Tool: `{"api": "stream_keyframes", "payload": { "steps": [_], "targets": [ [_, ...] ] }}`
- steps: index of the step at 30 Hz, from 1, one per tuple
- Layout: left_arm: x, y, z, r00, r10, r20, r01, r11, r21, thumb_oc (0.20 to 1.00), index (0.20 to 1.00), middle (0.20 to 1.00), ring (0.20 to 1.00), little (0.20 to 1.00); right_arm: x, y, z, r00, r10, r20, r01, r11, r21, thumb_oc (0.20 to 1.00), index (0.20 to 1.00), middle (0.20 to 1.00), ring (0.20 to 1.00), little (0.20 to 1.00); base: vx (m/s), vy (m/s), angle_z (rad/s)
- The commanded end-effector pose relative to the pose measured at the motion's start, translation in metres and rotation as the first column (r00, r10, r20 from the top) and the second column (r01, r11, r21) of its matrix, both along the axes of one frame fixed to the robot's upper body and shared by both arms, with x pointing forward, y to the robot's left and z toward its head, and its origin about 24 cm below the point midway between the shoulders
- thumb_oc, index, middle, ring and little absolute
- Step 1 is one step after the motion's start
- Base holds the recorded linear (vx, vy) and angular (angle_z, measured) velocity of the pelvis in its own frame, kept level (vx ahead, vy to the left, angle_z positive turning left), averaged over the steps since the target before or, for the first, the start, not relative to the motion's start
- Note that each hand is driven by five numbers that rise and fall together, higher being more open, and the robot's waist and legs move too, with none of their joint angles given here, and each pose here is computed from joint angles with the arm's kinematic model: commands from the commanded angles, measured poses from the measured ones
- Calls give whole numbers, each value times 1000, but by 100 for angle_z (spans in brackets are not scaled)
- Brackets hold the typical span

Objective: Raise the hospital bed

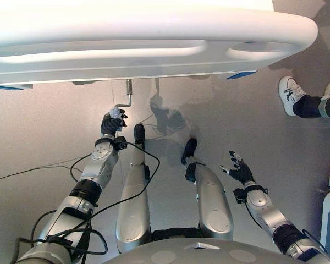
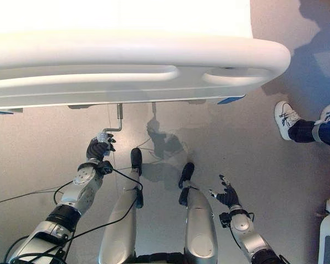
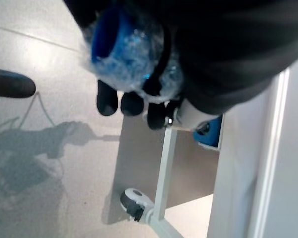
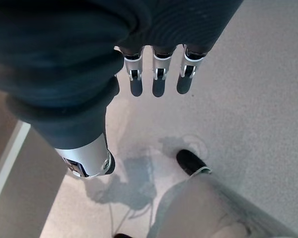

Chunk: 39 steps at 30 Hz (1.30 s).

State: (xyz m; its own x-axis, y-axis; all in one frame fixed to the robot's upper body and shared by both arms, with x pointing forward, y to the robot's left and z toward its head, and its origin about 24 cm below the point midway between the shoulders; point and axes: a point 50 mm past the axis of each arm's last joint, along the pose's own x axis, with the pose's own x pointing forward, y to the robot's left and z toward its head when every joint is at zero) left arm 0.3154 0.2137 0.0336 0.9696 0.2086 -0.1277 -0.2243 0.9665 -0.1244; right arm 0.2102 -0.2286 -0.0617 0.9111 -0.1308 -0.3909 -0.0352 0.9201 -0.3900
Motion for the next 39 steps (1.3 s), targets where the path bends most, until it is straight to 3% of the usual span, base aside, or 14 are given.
{"api": "stream_keyframes", "payload": {
  "steps": [1,18,39],
  "targets": [
    [-6,78,33,958,260,117,-272,958,91,200,200,200,200,200,-7,8,-1,1000,-6,14,6,999,41,1000,1000,1000,1000,1000,0,0,0],
    [35,96,84,926,343,156,-370,906,205,200,200,200,200,200,6,27,25,985,71,158,-82,994,68,1000,1000,1000,1000,1000,-3,-8,-3],
    [66,67,123,933,287,218,-339,904,260,200,200,200,200,200,12,31,43,958,133,255,-145,989,29,1000,1000,1000,1000,1000,-8,-53,-12]
  ]
}}
